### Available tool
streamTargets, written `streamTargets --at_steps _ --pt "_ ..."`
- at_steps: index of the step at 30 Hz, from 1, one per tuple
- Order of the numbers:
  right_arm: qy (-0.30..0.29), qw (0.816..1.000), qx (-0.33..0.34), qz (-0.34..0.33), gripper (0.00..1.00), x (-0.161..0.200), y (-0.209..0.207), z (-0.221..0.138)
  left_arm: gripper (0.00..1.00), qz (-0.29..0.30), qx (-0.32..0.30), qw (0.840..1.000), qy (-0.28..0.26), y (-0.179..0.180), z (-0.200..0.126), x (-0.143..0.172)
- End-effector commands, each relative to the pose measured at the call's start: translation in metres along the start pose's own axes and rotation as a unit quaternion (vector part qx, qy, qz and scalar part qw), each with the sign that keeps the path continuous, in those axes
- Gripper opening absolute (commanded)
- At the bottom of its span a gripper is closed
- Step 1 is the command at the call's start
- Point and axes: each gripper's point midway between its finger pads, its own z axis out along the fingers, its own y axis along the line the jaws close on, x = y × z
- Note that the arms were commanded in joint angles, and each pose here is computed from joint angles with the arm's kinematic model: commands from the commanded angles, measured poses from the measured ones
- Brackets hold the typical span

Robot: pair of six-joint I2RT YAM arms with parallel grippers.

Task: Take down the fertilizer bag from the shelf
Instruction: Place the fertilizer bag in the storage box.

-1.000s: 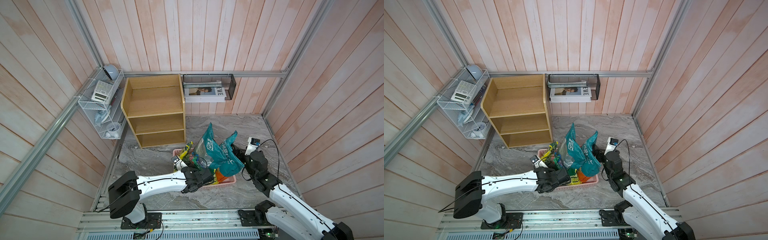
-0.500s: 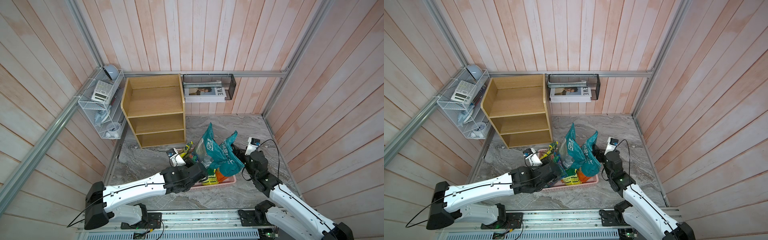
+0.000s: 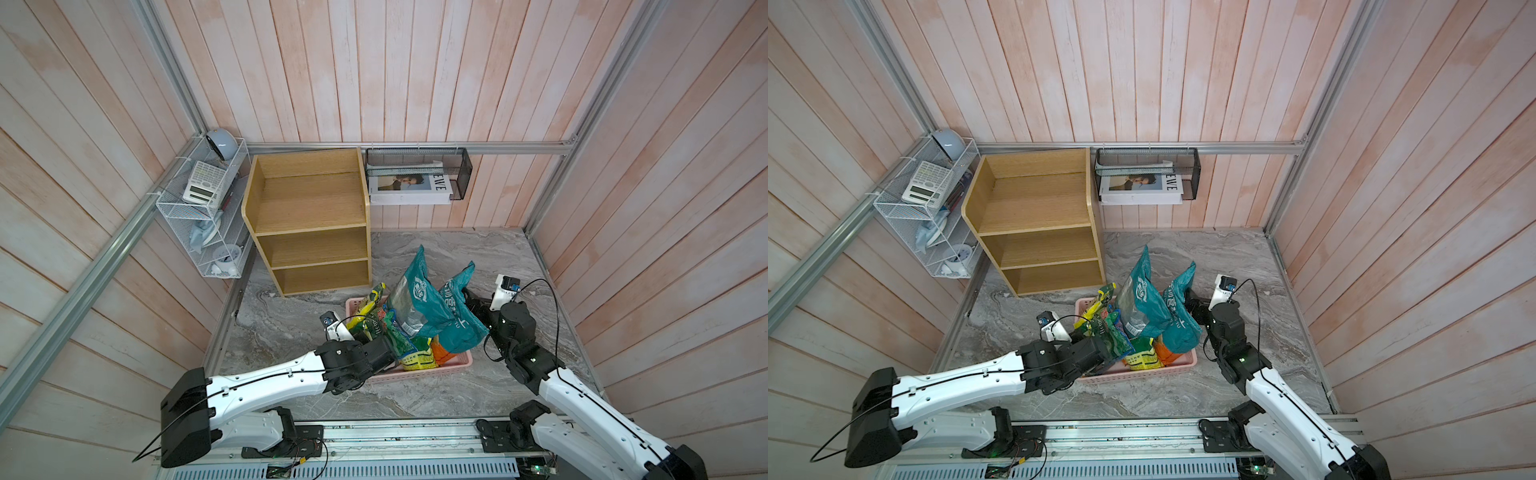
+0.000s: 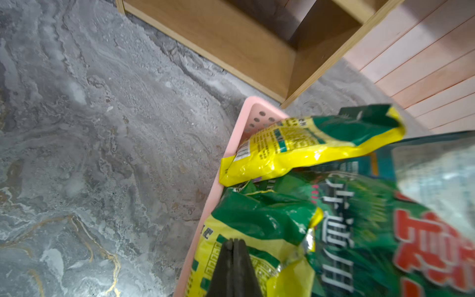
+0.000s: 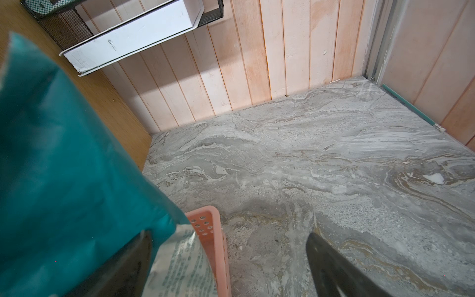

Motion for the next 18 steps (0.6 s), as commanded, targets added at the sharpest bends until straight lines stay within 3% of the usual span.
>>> streamTargets --at_steps 1,10,16,18 --pt "0.011 1.000 -0.007 -0.007 0.98 0.007 0.002 -0.002 0.00 0.019 0.005 0.998 0.052 -0.015 0.014 0.027" --pt "0.010 1.000 -0.007 -0.007 0.98 0.006 0.002 -0.002 0.00 0.027 -0.003 0.995 0.093 -0.022 0.038 0.058" --pt "0.008 1.000 -0.004 -0.008 0.98 0.005 0.001 -0.003 0.00 0.024 0.013 0.998 0.056 -0.024 0.022 0.030" --pt "0.006 1.000 0.005 -0.011 0.98 0.000 -0.001 -0.004 0.09 0.027 0.040 0.998 0.038 -0.035 0.007 0.011"
